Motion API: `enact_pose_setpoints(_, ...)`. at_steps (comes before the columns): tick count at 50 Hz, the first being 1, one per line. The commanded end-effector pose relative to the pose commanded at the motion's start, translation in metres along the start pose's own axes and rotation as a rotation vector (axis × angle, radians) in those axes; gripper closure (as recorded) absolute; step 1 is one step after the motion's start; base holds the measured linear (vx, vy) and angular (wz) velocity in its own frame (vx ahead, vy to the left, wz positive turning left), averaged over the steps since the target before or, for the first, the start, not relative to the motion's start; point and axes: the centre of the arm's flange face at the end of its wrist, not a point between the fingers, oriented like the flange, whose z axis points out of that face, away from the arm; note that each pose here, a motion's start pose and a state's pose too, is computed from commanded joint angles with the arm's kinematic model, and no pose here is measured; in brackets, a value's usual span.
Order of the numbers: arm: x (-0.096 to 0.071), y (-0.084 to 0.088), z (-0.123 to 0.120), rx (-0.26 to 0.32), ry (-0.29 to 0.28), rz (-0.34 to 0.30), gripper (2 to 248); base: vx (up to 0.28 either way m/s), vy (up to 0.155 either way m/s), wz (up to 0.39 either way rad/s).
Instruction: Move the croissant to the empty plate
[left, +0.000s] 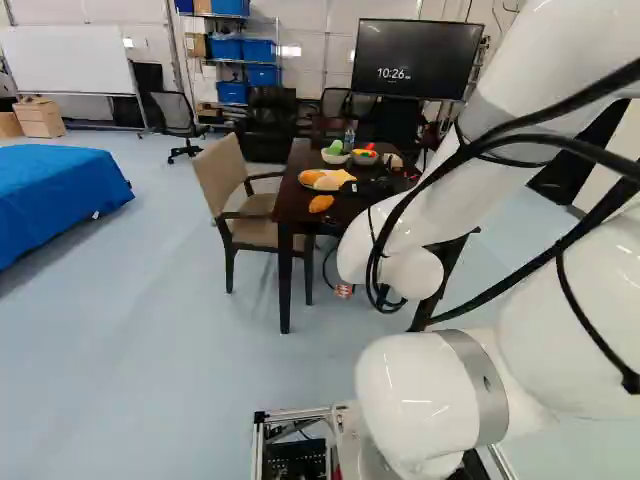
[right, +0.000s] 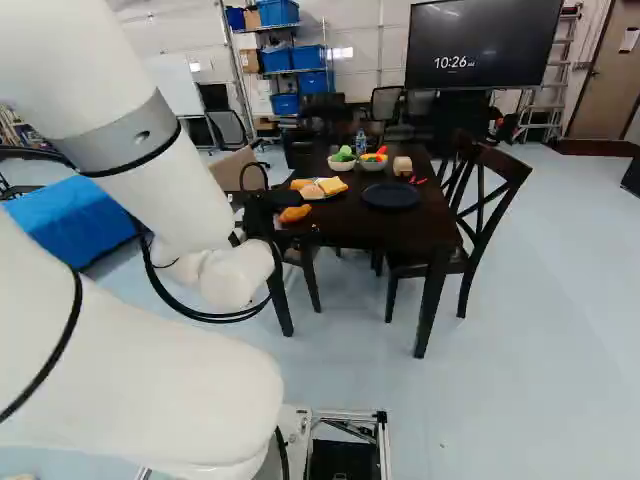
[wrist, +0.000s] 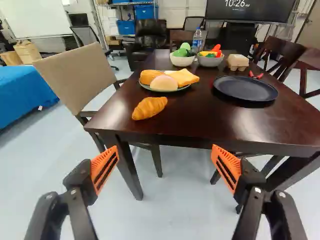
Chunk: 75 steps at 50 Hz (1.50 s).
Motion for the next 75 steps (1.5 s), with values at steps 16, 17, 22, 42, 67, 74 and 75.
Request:
enact_pose_setpoints(16,0.0000,0.0000,0.0000,0.000,0.000,0.000,3,0.166,-0.026,-0.156)
enact_pose_setpoints(17,0.0000,0.0000,0.0000,0.000,0.000,0.000,3,0.184,-0.035,-0.183)
enact_pose_setpoints(22,0.0000,0.0000,0.0000,0.000,0.000,0.000,3,0.204,-0.022,-0.140)
enact_pose_setpoints(42,0.0000,0.0000,0.0000,0.000,0.000,0.000,3,0.168,-0.001,-0.027)
enact_pose_setpoints(67,0.0000,0.0000,0.0000,0.000,0.000,0.000,3,0.036,-0.001,-0.006)
enact_pose_setpoints(74,0.0000,0.0000,0.0000,0.000,0.000,0.000,3,0.000,0.000,0.000)
enact_pose_setpoints(75,0.0000,0.0000,0.0000,0.000,0.000,0.000,3,0.000,0.000,0.000)
